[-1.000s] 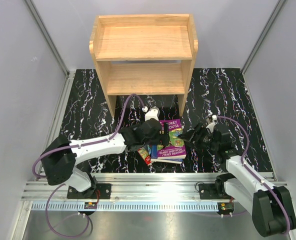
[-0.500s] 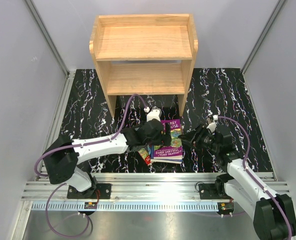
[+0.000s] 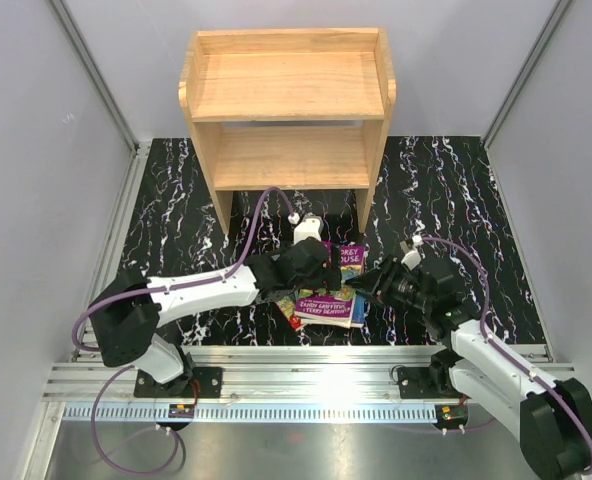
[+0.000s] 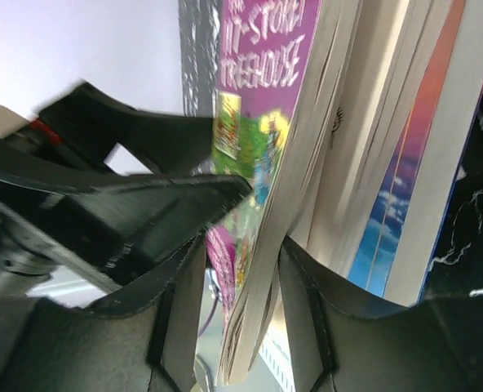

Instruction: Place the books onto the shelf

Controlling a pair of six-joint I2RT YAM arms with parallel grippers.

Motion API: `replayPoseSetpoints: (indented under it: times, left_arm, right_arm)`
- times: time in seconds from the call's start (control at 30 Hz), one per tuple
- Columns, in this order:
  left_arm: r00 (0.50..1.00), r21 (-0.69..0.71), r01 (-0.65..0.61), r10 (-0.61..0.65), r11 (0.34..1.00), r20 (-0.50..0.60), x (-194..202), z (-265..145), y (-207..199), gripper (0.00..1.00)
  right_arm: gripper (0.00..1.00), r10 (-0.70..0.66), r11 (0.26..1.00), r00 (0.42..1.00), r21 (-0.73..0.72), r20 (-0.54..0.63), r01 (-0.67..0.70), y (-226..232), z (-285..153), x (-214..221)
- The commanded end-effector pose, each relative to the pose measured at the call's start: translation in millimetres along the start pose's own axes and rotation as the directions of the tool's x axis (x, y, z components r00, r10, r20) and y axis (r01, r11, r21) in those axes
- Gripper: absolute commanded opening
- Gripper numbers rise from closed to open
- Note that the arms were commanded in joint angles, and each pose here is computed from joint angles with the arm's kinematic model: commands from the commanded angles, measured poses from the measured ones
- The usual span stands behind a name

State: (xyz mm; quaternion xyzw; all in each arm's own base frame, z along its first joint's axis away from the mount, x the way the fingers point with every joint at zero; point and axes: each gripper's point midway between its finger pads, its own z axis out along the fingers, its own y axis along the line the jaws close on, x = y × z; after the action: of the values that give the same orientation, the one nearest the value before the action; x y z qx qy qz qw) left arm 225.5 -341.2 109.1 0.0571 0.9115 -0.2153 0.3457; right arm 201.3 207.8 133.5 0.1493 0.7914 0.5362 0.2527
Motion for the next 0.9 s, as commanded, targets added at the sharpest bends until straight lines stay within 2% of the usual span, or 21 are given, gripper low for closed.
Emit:
replayPoseSetpoints:
  times: [0.0, 0.2, 0.27, 0.3, 0.33, 0.53, 0.57, 0.7, 0.87]
  left_arm:
    - [0.998, 0.127, 0.038, -0.044, 0.991, 0.042, -18.7, -3.9, -43.7, 0.99]
    - [0.998, 0.123, 0.036, -0.041, 0.992, 0.039, -18.6, -4.8, -44.4, 0.99]
    - [0.998, 0.118, 0.036, -0.041, 0.992, 0.043, -19.7, -7.1, -42.7, 0.99]
    - [0.998, 0.116, 0.033, -0.038, 0.993, 0.043, -19.1, -7.9, -42.3, 0.99]
    - [0.998, 0.112, 0.031, -0.036, 0.993, 0.043, -18.7, -8.3, -40.7, 0.99]
    - [0.997, 0.076, 0.024, -0.029, 0.997, 0.070, -27.9, -24.1, -29.4, 0.99]
    - [0.996, 0.062, 0.022, -0.027, 0.998, 0.085, -32.5, -31.4, -25.1, 0.99]
    - [0.991, 0.018, 0.009, -0.011, 1.000, 0.130, -46.7, -53.3, -11.8, 0.99]
    - [0.981, -0.026, 0.015, -0.010, 1.000, 0.196, -62.3, -90.0, 13.2, 0.99]
  right_arm:
    - [0.47, 0.000, 0.998, 0.999, -0.055, -0.043, -0.002, 10.7, 6.7, 16.1]
    - [0.44, -0.006, 1.000, 0.999, -0.028, -0.045, 0.004, 7.3, 14.9, 20.2]
    - [0.39, -0.015, 1.000, 0.999, -0.017, -0.043, 0.014, 7.0, 14.8, 19.5]
    - [0.36, -0.020, 1.000, 0.999, -0.014, -0.038, 0.020, 7.8, 14.2, 18.3]
    - [0.28, -0.018, 1.000, 0.999, 0.004, -0.034, 0.018, 5.7, 13.5, 17.4]
    - [0.08, -0.078, 0.995, 0.997, 0.068, -0.030, 0.079, 10.3, 0.1, 14.8]
    - [0.02, -0.086, 0.993, 0.996, 0.081, -0.032, 0.088, 11.3, -3.5, 14.8]
    - [0.00, -0.149, 0.982, 0.989, 0.113, -0.016, 0.150, 32.2, -27.4, 9.9]
    - [0.00, -0.267, 0.962, 0.963, 0.062, 0.025, 0.265, 99.1, -52.5, -9.6]
